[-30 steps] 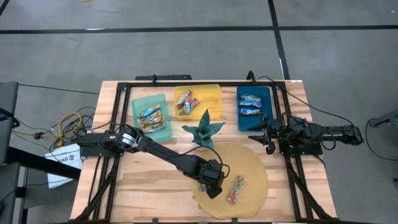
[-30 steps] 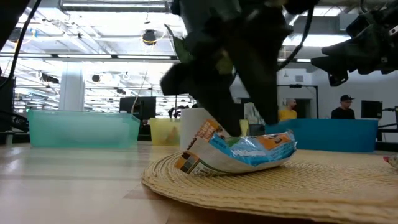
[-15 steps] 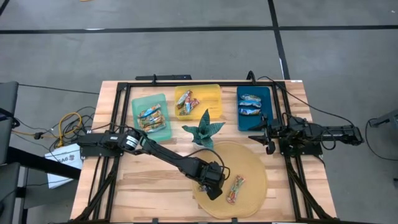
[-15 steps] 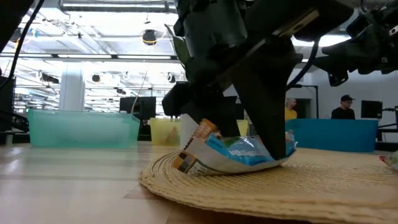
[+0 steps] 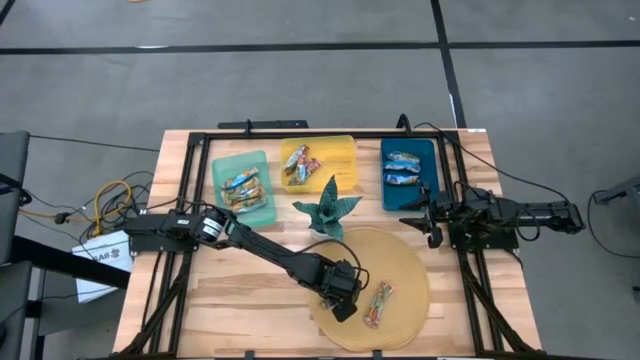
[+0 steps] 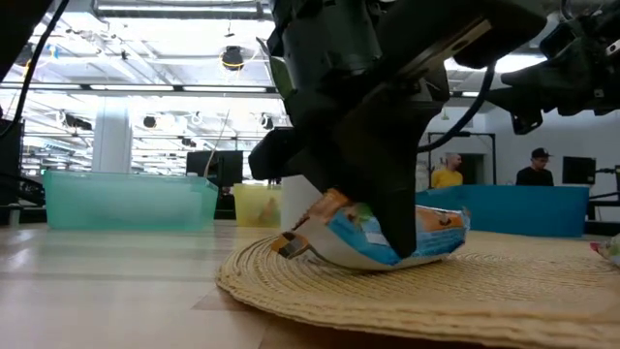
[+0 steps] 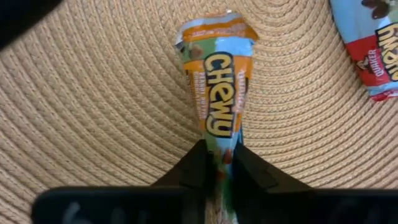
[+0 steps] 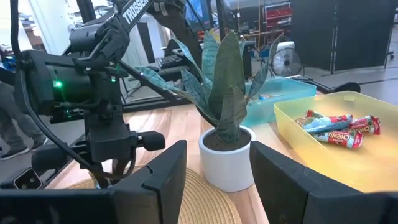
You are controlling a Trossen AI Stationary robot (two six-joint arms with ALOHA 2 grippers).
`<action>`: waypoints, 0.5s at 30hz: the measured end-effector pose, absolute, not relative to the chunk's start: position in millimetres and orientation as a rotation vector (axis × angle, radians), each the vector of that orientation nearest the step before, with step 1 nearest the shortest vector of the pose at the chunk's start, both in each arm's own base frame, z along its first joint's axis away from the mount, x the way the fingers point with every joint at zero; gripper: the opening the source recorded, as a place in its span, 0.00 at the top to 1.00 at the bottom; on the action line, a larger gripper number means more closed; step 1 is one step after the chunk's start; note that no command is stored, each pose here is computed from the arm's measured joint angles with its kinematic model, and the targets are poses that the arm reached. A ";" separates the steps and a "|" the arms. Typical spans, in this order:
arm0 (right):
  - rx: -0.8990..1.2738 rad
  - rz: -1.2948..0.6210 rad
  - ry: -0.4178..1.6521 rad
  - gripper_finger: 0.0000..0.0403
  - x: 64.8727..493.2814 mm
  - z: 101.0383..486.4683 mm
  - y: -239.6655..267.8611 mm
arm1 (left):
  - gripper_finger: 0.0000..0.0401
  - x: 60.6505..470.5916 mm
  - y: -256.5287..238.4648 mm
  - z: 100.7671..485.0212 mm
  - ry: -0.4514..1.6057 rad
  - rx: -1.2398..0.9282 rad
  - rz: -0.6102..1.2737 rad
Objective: Pick and place Granola Bars by type
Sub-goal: Put the orange granola bar into the green bin
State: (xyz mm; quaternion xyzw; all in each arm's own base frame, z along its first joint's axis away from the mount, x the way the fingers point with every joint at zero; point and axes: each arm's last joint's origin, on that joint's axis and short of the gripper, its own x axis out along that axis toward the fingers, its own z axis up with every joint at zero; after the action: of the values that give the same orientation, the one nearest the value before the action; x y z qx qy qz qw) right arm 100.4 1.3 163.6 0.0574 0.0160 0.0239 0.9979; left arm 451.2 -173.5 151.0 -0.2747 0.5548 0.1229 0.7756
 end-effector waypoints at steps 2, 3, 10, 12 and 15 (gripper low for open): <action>0.115 0.048 0.032 0.58 100.4 163.6 1.3 | 0.95 452.2 -173.9 151.6 1.196 -0.602 0.251; 0.115 0.048 0.032 0.58 100.4 163.6 1.3 | 0.96 452.9 -174.3 151.8 1.191 -0.599 0.239; 0.115 0.048 0.032 0.58 100.4 163.6 1.3 | 0.93 458.2 -176.5 154.7 1.138 -0.591 0.181; 0.115 0.048 0.032 0.58 100.4 163.6 1.3 | 0.92 460.8 -177.5 156.3 1.111 -0.582 0.152; 0.115 0.048 0.032 0.58 100.4 163.6 1.3 | 0.93 462.0 -177.6 161.2 1.082 -0.564 0.134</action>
State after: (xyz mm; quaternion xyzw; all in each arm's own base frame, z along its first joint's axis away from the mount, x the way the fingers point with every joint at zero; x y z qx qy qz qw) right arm 100.4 1.3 163.6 0.0575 0.0162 0.0241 0.9979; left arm 462.0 -177.6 161.2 -0.2647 0.5077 0.0627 0.8175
